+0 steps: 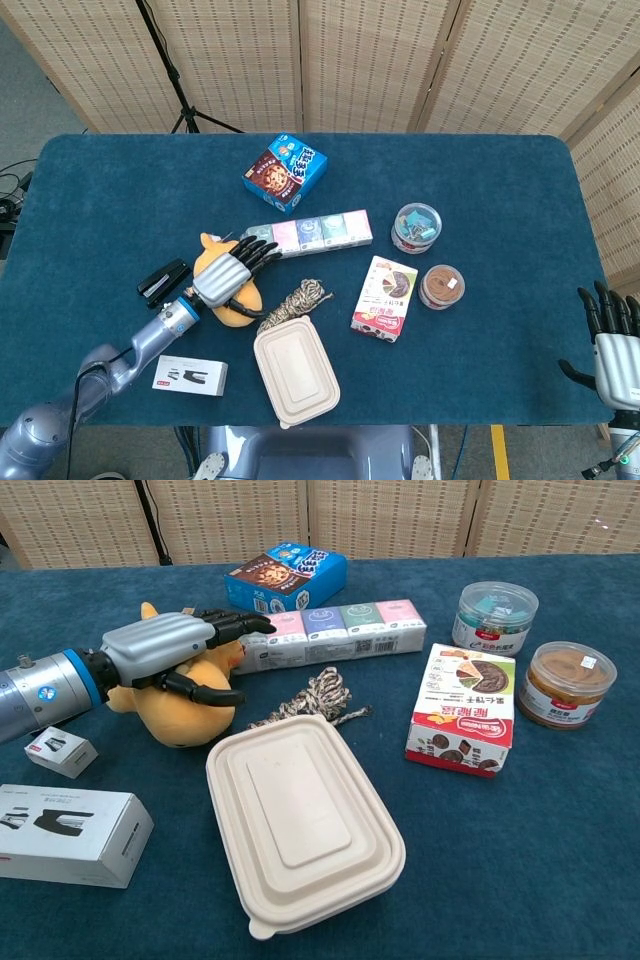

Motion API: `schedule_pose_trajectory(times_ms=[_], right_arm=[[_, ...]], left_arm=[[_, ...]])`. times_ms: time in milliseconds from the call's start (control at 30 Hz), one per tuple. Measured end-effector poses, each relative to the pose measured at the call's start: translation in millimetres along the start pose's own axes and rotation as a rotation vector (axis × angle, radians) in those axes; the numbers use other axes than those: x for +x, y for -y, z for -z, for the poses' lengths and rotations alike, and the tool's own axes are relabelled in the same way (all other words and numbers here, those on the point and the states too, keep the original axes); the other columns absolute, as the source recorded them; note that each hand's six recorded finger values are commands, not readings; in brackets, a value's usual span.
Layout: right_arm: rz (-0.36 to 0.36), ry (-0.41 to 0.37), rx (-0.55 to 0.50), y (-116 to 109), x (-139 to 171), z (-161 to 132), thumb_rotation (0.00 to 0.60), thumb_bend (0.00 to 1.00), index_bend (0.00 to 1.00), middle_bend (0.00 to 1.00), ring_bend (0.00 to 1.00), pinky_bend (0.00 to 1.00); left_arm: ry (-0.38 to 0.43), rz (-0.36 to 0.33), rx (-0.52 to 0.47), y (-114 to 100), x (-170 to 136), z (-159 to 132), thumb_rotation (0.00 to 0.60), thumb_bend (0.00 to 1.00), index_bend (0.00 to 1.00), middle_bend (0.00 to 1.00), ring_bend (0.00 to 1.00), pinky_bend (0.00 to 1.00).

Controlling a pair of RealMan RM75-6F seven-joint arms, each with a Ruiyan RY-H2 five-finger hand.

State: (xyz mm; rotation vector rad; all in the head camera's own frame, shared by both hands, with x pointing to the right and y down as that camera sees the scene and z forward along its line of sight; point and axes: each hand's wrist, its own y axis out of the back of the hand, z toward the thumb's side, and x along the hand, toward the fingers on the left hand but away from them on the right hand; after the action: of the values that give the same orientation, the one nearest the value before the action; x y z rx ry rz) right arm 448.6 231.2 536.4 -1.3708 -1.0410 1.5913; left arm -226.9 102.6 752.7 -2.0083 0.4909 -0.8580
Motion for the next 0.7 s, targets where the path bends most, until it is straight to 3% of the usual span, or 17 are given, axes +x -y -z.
schedule_pose_trajectory(times_ms=[300, 700], right_arm=[[-0.003, -0.005, -0.009, -1, 1, -1, 0.600, 0.00, 0.00, 0.00, 0.00, 0.00], [-0.002, -0.024, -0.022, -3, 4, -5, 0.600, 0.00, 0.00, 0.00, 0.00, 0.00]], left_arm=[[-0.041, -0.051, -0.039, -15, 5, 14, 0.058, 0.00, 0.00, 0.00, 0.00, 0.00], [0.127, -0.088, -0.144, -32, -27, -17, 0.061, 0.00, 0.00, 0.00, 0.00, 0.00]])
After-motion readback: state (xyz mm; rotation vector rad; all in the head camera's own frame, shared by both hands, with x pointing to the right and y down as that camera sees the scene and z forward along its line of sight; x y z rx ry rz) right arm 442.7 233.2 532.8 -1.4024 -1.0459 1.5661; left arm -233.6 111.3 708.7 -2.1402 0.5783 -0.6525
